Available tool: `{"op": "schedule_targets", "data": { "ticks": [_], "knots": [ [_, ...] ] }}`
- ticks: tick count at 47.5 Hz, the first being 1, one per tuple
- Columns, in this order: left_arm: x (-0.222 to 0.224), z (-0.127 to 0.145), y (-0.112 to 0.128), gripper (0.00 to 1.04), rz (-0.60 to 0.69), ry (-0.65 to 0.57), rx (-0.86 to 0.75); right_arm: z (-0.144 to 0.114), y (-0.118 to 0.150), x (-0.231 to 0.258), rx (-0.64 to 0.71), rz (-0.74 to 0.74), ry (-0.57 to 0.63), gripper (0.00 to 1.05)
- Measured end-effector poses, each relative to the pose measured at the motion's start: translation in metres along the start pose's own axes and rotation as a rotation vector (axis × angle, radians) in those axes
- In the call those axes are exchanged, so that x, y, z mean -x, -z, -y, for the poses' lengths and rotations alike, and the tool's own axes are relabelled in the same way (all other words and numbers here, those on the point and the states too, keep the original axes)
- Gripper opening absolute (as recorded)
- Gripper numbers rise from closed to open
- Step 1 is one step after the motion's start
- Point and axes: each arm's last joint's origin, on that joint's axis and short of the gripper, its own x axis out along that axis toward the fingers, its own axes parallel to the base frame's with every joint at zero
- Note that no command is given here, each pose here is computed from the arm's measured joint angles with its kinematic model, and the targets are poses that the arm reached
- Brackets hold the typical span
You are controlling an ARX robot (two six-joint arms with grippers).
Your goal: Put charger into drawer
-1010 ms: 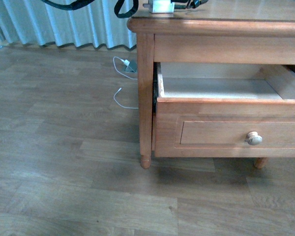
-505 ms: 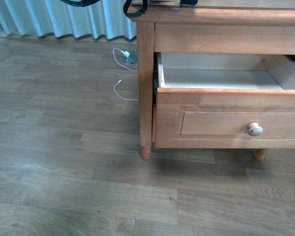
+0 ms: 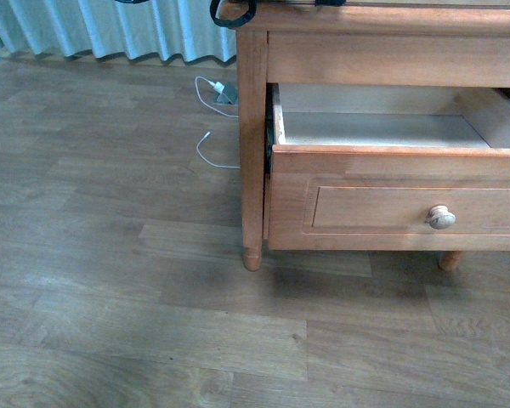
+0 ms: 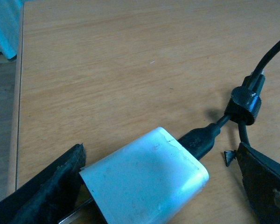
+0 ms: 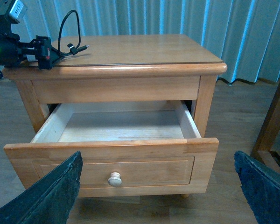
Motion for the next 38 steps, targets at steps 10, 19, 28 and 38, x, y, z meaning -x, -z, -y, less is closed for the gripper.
{"op": "schedule_targets", "data": {
  "ticks": [10, 19, 28, 38],
  "knots": [
    [0.000, 0.000, 0.000, 0.63, -0.003, 0.000, -0.003, 0.000, 0.000, 0.000, 0.000, 0.000, 0.000, 0.97],
    [0.001, 0.000, 0.001, 0.62, 0.011, 0.003, 0.001, 0.000, 0.000, 0.000, 0.000, 0.000, 0.000, 0.97],
    [0.016, 0.003, 0.001, 0.62, 0.032, 0.074, 0.032, 0.000, 0.000, 0.000, 0.000, 0.000, 0.000, 0.97],
    [0.048, 0.021, -0.003, 0.62, 0.049, 0.168, 0.039, 0.000, 0.000, 0.000, 0.000, 0.000, 0.000, 0.97]
  ]
}}
